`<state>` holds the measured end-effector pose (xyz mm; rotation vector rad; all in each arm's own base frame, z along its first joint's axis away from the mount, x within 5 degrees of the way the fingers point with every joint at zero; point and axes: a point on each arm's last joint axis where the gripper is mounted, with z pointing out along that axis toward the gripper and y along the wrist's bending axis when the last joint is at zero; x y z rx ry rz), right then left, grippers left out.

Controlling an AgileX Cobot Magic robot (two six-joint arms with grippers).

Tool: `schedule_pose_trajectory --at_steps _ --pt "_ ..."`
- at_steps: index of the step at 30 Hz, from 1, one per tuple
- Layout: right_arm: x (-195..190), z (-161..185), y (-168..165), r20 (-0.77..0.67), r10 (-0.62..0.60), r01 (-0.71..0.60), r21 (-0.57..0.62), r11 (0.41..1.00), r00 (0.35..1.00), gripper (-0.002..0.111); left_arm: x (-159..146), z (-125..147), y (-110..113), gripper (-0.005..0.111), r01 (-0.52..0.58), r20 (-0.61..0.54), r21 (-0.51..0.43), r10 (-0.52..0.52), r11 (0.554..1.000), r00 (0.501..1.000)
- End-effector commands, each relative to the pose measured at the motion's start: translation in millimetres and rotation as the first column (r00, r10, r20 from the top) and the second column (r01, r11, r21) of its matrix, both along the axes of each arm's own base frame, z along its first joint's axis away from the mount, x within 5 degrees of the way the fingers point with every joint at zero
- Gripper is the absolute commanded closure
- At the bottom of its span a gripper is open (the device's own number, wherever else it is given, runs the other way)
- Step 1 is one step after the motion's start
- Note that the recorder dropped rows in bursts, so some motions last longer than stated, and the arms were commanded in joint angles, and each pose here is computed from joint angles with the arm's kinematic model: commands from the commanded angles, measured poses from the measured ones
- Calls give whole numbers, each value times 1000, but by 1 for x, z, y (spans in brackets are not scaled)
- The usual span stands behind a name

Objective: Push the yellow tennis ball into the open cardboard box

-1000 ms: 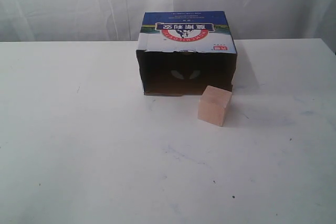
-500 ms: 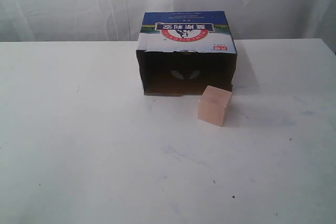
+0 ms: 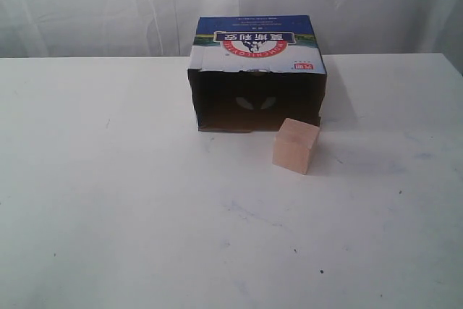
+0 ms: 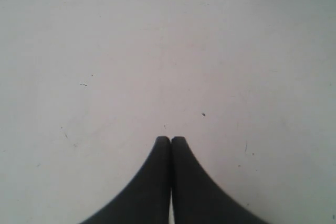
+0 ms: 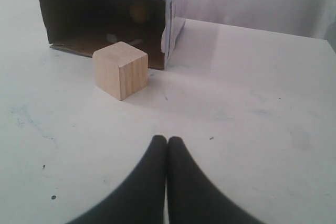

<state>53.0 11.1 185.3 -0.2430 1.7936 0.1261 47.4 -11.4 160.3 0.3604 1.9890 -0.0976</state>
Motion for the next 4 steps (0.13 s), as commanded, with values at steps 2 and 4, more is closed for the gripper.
schedule_pose_trajectory --at_steps 2,4 --pt "0 -1 0 10 0 0 -6 1000 1000 108 -1 -3 0 107 5 -15 9 -5 1000 1000" --pt "0 -1 0 10 0 0 -6 1000 1000 108 -1 -3 0 107 5 -15 9 -5 1000 1000"
